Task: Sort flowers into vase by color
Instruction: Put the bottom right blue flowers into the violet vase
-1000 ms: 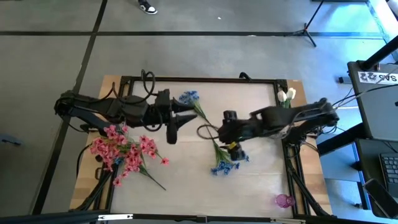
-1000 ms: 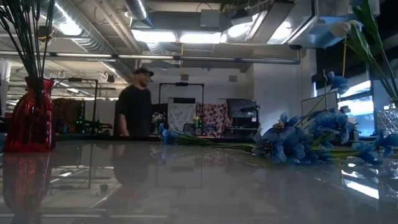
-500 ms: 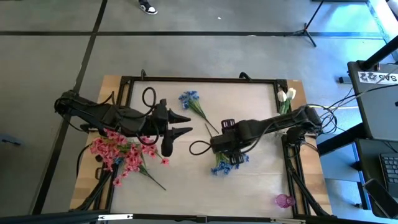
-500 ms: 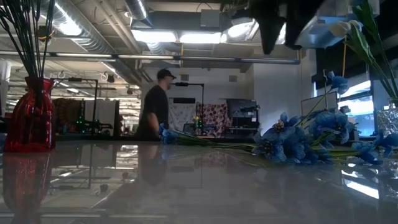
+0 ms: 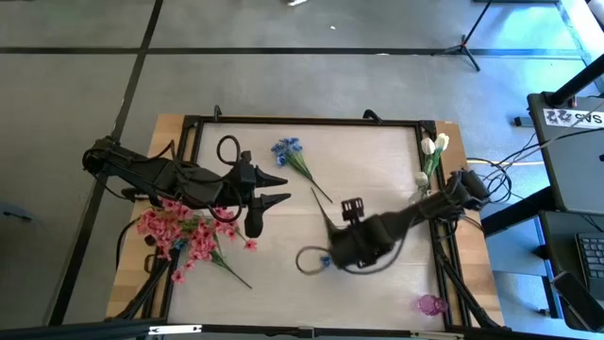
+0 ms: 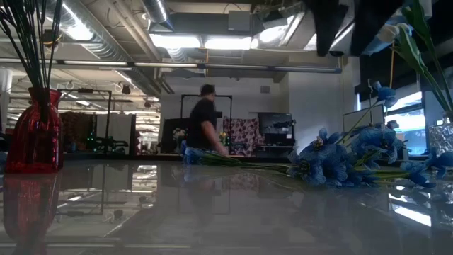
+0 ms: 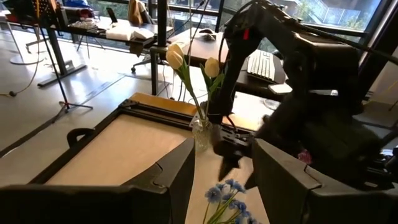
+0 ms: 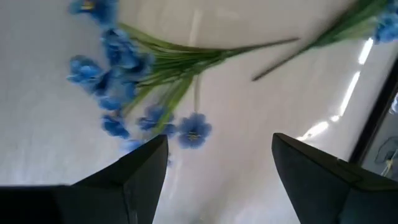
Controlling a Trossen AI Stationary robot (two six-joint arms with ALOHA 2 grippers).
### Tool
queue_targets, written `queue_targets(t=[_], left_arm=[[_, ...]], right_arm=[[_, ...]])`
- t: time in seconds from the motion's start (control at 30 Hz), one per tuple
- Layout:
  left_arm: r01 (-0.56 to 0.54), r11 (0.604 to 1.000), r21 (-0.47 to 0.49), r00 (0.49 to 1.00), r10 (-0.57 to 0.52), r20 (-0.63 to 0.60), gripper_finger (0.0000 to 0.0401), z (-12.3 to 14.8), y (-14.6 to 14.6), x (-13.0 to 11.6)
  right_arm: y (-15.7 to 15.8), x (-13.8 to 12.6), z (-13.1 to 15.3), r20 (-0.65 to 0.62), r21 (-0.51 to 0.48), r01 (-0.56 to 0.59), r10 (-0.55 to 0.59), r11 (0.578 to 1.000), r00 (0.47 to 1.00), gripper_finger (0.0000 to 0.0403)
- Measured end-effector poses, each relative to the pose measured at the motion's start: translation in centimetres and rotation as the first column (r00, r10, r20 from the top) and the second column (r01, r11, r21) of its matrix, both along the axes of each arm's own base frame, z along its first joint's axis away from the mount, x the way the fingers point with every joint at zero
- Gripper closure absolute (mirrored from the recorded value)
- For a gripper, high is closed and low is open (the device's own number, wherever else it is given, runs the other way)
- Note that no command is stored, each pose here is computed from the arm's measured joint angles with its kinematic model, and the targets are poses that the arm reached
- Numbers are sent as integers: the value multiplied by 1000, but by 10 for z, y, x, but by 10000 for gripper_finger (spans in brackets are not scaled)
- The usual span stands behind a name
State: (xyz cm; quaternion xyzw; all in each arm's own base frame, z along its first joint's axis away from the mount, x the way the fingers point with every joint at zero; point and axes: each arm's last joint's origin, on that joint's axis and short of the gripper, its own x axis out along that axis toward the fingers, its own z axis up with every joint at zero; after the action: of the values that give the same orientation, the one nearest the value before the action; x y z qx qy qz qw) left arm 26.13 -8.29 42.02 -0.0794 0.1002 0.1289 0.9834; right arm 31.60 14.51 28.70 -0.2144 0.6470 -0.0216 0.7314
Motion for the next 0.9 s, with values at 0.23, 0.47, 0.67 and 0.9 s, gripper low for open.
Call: queue_targets(t=[0.23, 0.47, 0.67, 0.9], left_arm=[[12, 1000, 3, 1000, -12, -7, 247, -1, -3, -1], [45, 999, -6, 999, -45, -6, 247, -1, -12, -4], [59, 998, -38, 998, -59, 2, 247, -1, -17, -6], [4, 1000, -22, 1000, -3, 8, 247, 0, -15, -6]], right_arm=[[-13, -38, -33, 84, -16, 166, -164, 986, 983, 116], [-18, -49, -86, 172, 62, 174, -182, 983, 968, 116], [-6, -37, -93, 226, 308, 139, -214, 941, 950, 116], [5, -17, -73, 385, 314, -158, 27, 936, 922, 116]])
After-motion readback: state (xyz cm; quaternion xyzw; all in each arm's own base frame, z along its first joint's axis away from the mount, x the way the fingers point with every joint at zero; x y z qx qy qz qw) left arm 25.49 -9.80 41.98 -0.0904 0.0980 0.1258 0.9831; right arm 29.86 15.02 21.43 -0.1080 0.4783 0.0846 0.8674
